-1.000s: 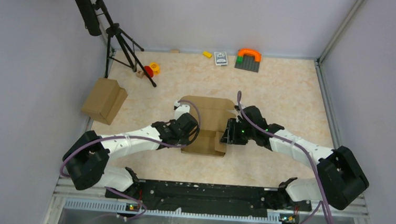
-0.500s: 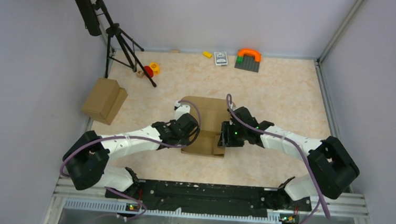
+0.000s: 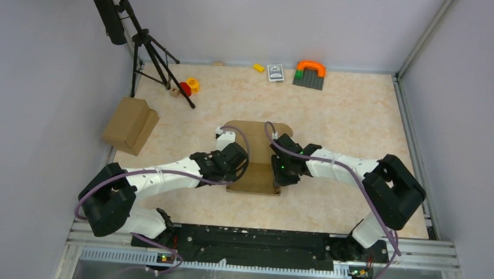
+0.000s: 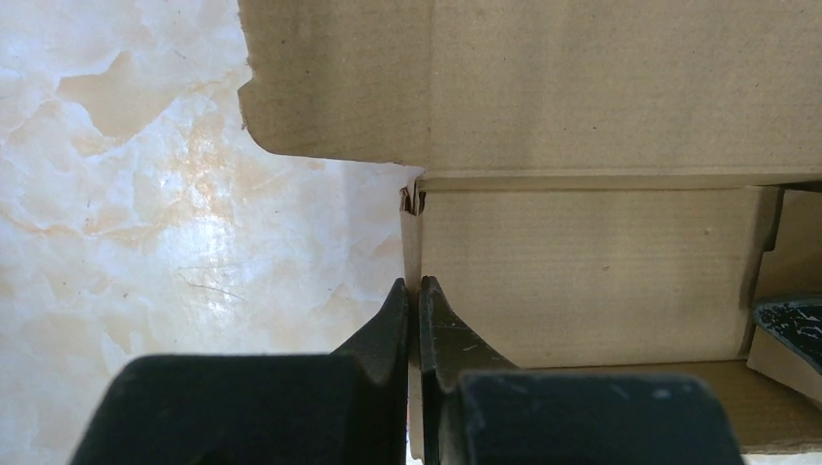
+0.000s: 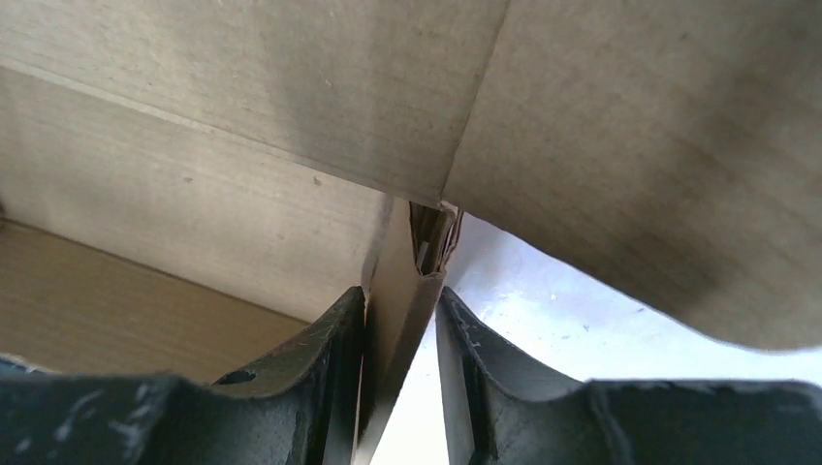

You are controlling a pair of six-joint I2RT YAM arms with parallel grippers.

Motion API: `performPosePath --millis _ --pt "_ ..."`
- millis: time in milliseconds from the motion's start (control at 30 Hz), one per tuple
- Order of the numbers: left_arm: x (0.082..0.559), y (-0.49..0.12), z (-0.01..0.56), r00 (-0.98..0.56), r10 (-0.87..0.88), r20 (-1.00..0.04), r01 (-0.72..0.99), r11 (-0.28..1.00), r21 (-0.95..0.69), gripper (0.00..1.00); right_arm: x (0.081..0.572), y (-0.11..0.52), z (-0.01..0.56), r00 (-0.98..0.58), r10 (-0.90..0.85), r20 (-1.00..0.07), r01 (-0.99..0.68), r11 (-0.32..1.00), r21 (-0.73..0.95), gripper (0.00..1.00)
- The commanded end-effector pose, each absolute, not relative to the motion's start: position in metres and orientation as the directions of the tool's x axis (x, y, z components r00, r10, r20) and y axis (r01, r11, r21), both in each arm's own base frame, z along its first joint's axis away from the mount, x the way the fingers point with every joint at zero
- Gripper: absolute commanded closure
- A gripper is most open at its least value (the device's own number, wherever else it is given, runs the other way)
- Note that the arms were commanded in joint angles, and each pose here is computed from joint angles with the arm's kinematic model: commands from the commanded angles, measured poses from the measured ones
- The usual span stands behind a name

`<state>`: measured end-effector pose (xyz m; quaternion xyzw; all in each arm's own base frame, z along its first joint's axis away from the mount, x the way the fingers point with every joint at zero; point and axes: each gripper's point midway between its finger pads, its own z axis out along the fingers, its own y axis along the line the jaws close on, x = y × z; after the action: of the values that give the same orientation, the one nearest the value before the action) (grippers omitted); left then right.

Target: Fold the paper box

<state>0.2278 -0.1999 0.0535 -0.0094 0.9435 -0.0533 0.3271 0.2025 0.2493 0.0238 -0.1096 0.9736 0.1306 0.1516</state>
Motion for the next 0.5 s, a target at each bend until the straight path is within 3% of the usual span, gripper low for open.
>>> performPosePath --millis 0,200,233,367,467 --pt "0.234 -0.201 0.061 -0.759 -0.094 -0.644 -0.020 0.992 -0.121 1.00 0.210 0.243 0.025 -0.915 -0.214 -0.343 -0.255 0.964 0.079 0.68" --pt "0.234 -0.201 0.061 -0.759 -0.086 -0.645 -0.017 0.994 -0.112 1.00 0.215 0.230 0.024 -0.898 -0.260 -0.356 -0.248 0.966 -0.079 1.00" --pt "0.234 -0.201 0.061 -0.759 -0.085 -0.646 -0.017 0.994 -0.111 1.00 0.216 0.229 0.024 -0.896 -0.264 -0.357 -0.248 0.964 -0.093 1.00" --pt "0.233 -0.202 0.060 -0.761 -0.079 -0.644 -0.013 0.994 -0.107 1.00 0.216 0.232 0.022 -0.894 -0.271 -0.356 -0.253 0.963 -0.096 1.00" --pt "0.233 -0.202 0.059 -0.761 -0.075 -0.644 -0.012 0.995 -0.102 1.00 0.216 0.237 0.024 -0.891 -0.272 -0.365 -0.264 0.962 -0.073 0.71"
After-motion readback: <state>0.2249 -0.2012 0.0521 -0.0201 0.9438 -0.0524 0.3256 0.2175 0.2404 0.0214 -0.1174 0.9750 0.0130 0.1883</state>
